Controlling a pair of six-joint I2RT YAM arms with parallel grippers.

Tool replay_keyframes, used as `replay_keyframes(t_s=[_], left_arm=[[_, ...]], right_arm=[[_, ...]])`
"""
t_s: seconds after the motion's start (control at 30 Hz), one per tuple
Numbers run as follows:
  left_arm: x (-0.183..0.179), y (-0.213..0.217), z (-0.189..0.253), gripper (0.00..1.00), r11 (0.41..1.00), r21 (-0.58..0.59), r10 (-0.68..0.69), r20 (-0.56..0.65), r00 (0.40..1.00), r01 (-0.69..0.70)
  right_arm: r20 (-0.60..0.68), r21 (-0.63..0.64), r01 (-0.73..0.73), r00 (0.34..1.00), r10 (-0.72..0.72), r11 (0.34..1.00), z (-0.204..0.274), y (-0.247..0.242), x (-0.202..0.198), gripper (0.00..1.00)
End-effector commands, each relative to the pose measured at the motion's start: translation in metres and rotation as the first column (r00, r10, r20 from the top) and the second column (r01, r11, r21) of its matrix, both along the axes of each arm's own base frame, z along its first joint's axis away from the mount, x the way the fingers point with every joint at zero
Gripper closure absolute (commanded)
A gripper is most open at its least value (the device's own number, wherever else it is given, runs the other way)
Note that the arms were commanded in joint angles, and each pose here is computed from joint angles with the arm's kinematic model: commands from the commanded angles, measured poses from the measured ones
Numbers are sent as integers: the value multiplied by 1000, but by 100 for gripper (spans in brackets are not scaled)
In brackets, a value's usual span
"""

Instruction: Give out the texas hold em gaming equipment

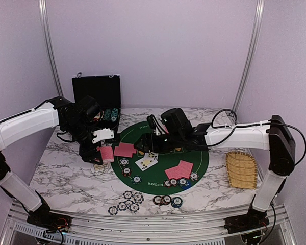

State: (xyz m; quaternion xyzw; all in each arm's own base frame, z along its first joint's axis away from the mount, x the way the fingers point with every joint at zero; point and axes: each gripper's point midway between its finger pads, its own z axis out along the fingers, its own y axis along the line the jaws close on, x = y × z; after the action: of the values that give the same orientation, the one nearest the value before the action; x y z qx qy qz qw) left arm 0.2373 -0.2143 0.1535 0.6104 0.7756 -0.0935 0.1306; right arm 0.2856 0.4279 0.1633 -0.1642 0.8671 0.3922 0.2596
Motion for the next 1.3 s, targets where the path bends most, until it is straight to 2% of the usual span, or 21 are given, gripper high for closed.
replay_keyframes(t_s=[0.0,0.17,0.4,0.97,1.27], left_arm=[[0,-7,19,100,998,-64,11,5,1000,-11],[3,-10,21,100,997,-70,20,11,1000,-19],[2,-11,21,100,997,-77,19,3,1000,-19],[0,-13,21,100,996,-88,10,-9,1000,-11],[-1,-12,21,100,996,-89,7,-4,1000,-7]], right_arm=[[-150,256,-108,977,150,961,20,30,-28,22],[-222,385,-131,948,229,914,26,45,-42,21],[-271,476,-153,912,309,866,27,65,-52,18],[-300,588,-176,859,414,790,28,124,-56,13],[-352,604,-149,832,429,783,11,145,-52,12]])
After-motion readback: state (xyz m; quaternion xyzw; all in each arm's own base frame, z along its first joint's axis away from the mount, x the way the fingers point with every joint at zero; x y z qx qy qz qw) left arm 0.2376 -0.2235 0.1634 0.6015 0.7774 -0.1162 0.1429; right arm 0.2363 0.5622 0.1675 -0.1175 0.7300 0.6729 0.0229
